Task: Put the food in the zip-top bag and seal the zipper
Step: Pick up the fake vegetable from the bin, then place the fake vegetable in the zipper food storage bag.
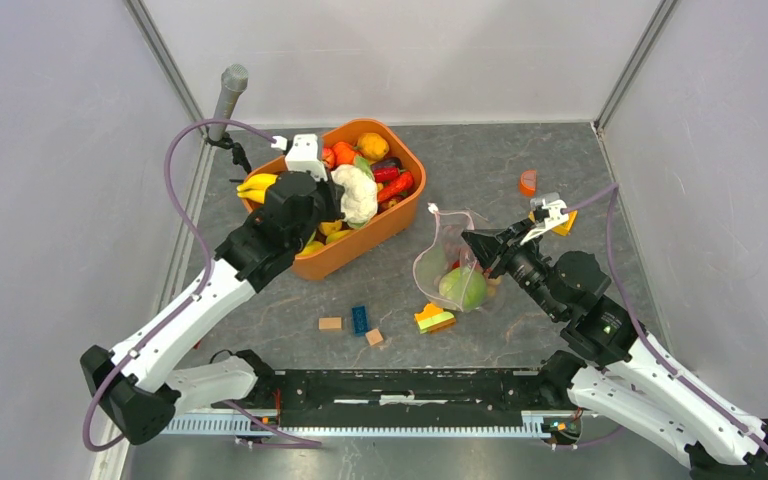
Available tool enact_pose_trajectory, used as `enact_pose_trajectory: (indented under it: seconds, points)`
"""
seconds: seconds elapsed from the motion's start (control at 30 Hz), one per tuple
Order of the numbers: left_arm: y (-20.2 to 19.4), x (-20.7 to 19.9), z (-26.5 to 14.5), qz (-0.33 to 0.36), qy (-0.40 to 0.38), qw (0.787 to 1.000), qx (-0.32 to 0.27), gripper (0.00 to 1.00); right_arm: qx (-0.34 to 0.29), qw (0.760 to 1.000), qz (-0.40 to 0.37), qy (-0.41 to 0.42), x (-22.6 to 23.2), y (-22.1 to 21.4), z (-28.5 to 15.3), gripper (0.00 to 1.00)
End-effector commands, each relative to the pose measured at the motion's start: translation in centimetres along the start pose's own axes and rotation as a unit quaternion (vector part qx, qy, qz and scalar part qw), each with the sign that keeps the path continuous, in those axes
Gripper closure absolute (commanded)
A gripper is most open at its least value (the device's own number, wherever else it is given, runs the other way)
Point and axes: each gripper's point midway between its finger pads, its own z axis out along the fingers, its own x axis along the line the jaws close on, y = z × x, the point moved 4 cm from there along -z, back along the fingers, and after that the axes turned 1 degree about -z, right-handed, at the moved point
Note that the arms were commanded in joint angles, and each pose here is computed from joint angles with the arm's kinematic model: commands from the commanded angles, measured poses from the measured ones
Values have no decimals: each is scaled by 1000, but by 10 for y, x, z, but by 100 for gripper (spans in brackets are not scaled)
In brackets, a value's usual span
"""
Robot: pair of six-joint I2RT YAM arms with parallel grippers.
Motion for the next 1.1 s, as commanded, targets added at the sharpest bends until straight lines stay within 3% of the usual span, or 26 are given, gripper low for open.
enact_pose_trajectory:
  seconds: [0.0,0.43,0.7,1.07]
  points:
    - [21,-7,-13,-7,-36,998,-43,98,-21,1000,9,4,3,8,0,100]
    - [45,-44,-68,-33,-215,974,-56,98,-22,1000,12,0,2,6,2,100]
    - [50,-74,-114,-56,-362,930,-36,98,-21,999,20,-19,-4,2,5,100]
    - [78,-90,-167,-67,-467,879,-62,98,-25,995,14,-91,-17,17,11,100]
